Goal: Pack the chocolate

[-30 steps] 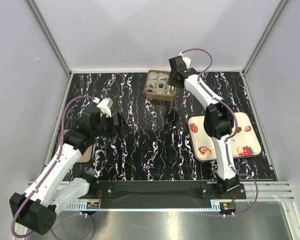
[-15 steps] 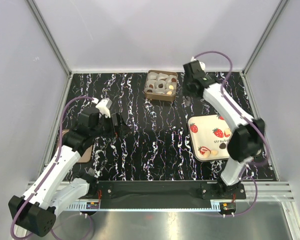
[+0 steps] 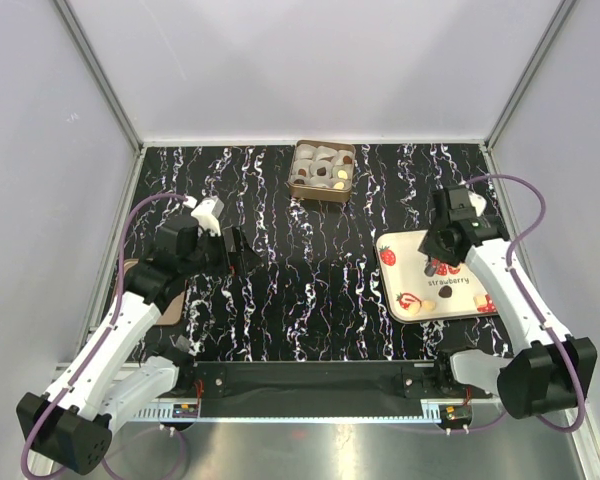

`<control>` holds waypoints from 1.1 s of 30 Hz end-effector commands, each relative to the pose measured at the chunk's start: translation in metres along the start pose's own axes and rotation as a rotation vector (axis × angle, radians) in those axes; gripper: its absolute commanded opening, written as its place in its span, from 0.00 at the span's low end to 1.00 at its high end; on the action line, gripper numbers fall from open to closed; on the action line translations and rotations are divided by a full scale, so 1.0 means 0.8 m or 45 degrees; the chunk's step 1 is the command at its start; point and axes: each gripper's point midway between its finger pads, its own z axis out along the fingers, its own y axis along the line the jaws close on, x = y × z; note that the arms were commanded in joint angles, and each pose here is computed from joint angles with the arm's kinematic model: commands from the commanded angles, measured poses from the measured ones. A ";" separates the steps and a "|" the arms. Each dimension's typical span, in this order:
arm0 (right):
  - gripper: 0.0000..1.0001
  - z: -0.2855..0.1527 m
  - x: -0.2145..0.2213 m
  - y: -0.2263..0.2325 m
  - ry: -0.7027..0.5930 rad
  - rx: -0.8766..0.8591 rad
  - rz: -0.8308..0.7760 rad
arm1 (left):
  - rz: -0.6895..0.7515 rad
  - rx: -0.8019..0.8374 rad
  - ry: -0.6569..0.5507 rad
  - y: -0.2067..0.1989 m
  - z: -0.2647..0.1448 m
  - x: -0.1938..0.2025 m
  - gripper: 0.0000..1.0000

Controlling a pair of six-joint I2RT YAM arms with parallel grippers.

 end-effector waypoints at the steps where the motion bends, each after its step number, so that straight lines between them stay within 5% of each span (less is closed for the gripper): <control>1: 0.49 0.004 0.004 -0.025 0.022 0.025 0.124 | 0.025 0.038 -0.051 -0.009 -0.001 -0.013 0.99; 33: 0.56 0.011 0.035 -0.074 0.097 0.165 0.295 | 0.019 0.048 -0.045 -0.010 0.001 -0.011 0.99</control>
